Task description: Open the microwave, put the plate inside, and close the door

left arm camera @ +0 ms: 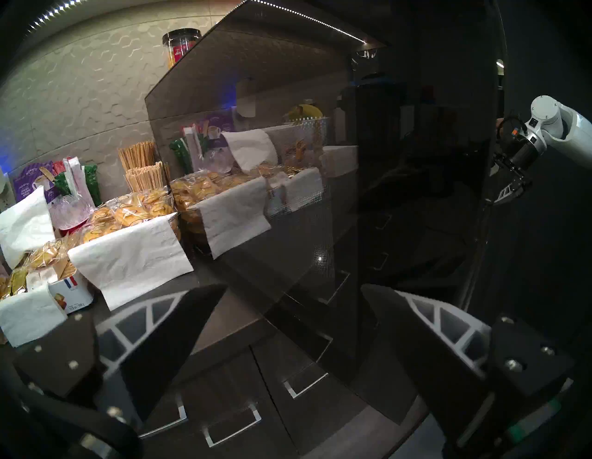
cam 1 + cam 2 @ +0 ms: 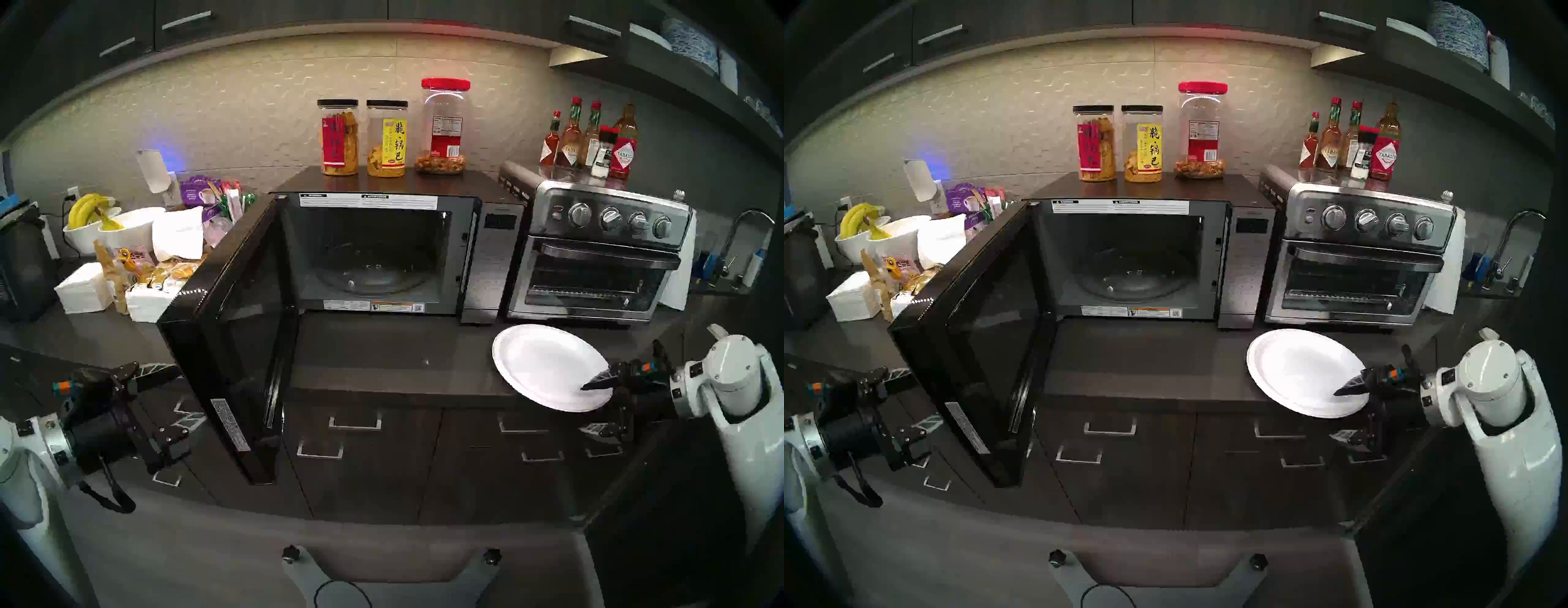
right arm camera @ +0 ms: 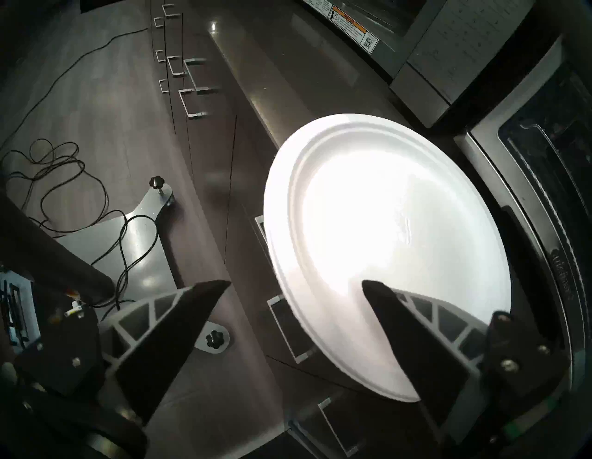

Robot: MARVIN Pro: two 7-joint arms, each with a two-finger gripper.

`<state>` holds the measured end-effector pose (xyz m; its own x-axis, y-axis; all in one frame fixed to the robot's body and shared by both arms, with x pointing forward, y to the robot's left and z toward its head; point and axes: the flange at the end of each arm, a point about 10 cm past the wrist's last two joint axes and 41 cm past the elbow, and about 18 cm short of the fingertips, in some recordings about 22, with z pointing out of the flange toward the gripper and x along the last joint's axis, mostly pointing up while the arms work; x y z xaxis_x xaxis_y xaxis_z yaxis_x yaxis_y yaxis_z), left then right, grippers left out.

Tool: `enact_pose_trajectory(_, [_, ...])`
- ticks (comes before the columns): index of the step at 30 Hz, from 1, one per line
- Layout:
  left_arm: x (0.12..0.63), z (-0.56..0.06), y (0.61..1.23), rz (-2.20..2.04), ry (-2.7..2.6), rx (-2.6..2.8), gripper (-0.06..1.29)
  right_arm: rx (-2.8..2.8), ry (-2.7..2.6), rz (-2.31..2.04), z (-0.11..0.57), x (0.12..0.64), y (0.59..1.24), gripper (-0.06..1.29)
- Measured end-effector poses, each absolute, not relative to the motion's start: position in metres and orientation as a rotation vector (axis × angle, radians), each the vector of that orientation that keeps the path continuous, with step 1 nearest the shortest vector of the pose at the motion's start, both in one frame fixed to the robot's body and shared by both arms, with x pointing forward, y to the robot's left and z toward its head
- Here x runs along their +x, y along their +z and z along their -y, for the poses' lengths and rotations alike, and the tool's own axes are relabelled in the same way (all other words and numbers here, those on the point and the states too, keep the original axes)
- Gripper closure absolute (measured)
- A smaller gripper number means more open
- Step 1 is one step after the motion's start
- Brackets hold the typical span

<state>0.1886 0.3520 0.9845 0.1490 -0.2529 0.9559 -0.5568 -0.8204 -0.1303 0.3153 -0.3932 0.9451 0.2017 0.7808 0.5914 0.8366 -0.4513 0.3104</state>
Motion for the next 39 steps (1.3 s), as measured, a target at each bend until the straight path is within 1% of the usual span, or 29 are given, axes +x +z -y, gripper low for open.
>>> enact_pose_trajectory(39, [0.189,-0.352,0.984,0.788,1.726,2.173,-0.01,-2.376,-1.05,1.637,0.377,0.318,0.926,0.02])
